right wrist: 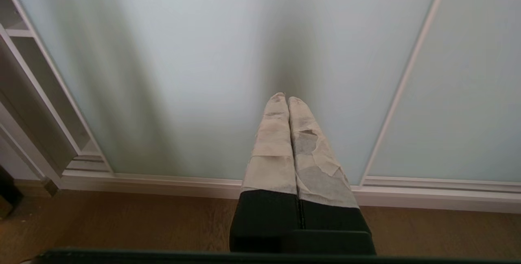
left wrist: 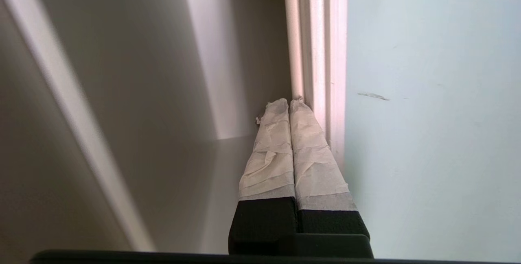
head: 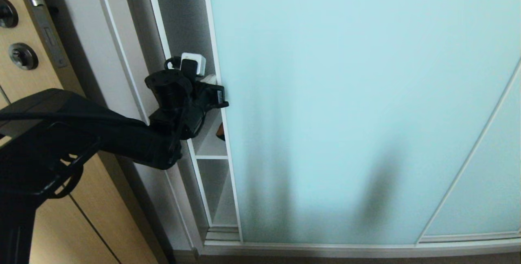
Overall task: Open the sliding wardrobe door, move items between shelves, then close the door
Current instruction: Open the door
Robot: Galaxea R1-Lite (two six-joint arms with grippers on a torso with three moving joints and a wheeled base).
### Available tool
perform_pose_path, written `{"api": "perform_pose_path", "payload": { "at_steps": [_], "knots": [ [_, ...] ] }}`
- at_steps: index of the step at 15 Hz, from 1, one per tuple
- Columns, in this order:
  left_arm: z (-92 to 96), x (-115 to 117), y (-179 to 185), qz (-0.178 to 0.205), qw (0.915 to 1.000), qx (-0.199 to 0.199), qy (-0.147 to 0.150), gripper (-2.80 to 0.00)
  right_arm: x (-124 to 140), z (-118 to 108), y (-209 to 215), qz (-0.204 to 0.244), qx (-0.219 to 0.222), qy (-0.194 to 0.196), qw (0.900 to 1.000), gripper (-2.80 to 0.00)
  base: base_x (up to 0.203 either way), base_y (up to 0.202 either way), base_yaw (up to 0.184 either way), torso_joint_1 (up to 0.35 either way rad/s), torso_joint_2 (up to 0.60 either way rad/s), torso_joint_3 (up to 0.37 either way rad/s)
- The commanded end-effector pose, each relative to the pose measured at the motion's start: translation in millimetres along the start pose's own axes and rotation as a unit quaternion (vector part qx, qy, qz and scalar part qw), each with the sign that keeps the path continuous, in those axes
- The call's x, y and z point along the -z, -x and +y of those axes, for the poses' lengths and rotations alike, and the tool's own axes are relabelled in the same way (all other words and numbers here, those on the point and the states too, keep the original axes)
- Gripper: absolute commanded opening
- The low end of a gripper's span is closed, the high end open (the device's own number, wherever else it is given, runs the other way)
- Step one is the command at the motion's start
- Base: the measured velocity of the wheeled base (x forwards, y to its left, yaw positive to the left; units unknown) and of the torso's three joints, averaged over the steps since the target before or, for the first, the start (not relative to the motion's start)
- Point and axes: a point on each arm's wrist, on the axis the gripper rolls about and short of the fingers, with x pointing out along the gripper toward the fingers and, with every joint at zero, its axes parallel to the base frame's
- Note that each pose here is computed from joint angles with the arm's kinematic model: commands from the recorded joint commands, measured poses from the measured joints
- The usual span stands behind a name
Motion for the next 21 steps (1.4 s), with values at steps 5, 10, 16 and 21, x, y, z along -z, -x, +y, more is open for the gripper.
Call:
{"api": "perform_pose_path", "payload": {
  "at_steps": [5,10,16,21],
  "knots": [
    [-61.1,6,8,-0.010,0.9981,0.061,0.007,-2.80,0,0,0,0.000,0.001,0.000,1.000,-2.80,0.000,0.000,0.000,0.000,0.00,0.000],
    [-75.4,-6,12,-0.030,0.9968,0.073,0.013,-2.80,0,0,0,0.000,0.000,0.000,1.000,-2.80,0.000,0.000,0.000,0.000,0.00,0.000],
    [-9.3,-61,14,-0.087,0.9961,0.004,0.016,-2.80,0,0,0,0.000,0.000,0.000,1.000,-2.80,0.000,0.000,0.000,0.000,0.00,0.000],
    [65.0,-105,47,-0.078,0.9936,-0.082,-0.002,-2.80,0,0,0,0.000,0.000,0.000,1.000,-2.80,0.000,0.000,0.000,0.000,0.00,0.000]
  ]
}}
